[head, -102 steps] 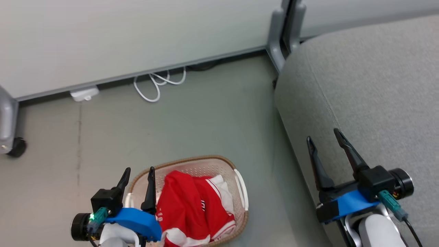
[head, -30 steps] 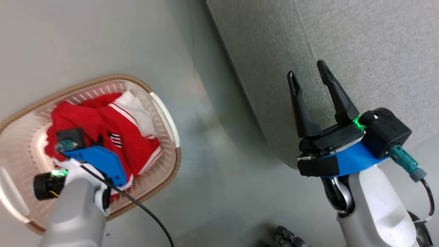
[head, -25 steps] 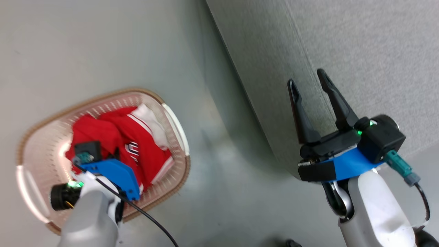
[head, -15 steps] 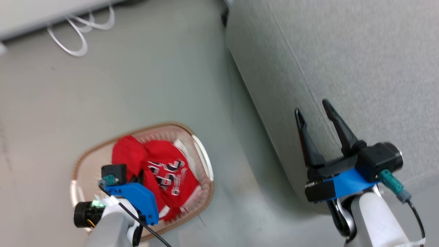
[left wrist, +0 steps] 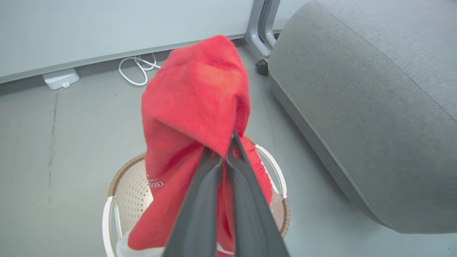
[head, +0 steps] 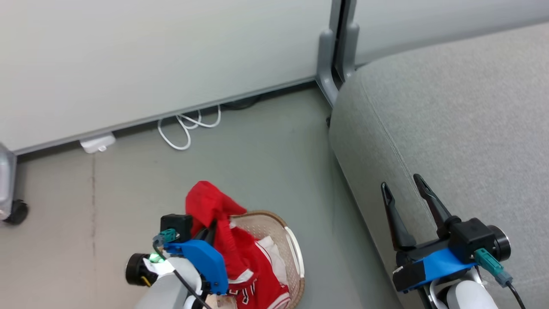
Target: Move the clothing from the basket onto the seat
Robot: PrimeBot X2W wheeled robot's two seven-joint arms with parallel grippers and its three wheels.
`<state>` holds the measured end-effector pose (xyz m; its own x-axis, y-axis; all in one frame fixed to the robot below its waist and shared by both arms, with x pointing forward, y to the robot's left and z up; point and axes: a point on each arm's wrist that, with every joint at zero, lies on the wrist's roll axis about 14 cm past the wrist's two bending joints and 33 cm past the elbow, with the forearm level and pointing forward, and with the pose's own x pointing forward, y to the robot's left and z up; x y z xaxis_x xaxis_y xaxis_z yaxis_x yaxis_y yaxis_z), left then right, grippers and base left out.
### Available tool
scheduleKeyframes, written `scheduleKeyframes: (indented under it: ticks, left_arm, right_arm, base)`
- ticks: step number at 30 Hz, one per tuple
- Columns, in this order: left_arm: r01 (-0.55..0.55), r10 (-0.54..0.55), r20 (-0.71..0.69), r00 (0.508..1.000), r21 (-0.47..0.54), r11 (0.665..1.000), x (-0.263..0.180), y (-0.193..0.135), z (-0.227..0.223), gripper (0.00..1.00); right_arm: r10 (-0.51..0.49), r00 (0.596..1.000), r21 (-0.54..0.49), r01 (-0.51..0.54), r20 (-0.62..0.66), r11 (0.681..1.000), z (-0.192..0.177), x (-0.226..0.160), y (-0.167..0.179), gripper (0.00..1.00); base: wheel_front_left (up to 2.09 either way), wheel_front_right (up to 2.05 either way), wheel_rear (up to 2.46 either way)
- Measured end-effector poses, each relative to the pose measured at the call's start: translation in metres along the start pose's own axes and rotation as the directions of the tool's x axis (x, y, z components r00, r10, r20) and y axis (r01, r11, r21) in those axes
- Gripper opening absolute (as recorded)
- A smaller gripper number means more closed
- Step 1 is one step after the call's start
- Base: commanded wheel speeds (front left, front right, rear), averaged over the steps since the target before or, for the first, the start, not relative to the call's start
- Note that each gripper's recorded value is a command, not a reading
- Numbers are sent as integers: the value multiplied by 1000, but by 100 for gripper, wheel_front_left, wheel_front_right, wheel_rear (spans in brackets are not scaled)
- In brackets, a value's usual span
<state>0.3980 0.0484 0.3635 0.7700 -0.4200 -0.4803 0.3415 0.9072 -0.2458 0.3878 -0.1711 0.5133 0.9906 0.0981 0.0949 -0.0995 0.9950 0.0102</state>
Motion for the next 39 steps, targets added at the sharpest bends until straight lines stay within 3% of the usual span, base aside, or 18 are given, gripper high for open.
scheduleKeyframes:
  ticks: [12,20,39]
  left_arm:
    - [102,-124,232,965,106,989,-24,-41,94,0]
    - [150,-208,315,926,200,968,-34,-69,147,0]
    - [284,-373,339,864,286,915,-46,-138,195,0]
  right_arm:
    - [72,996,4,-72,52,997,17,-3,26,100]
    - [115,992,7,-115,51,993,17,-1,41,100]
    - [136,990,1,-136,40,991,16,-3,48,100]
  base:
    - [0,0,0]
    - [0,0,0]
    - [0,0,0]
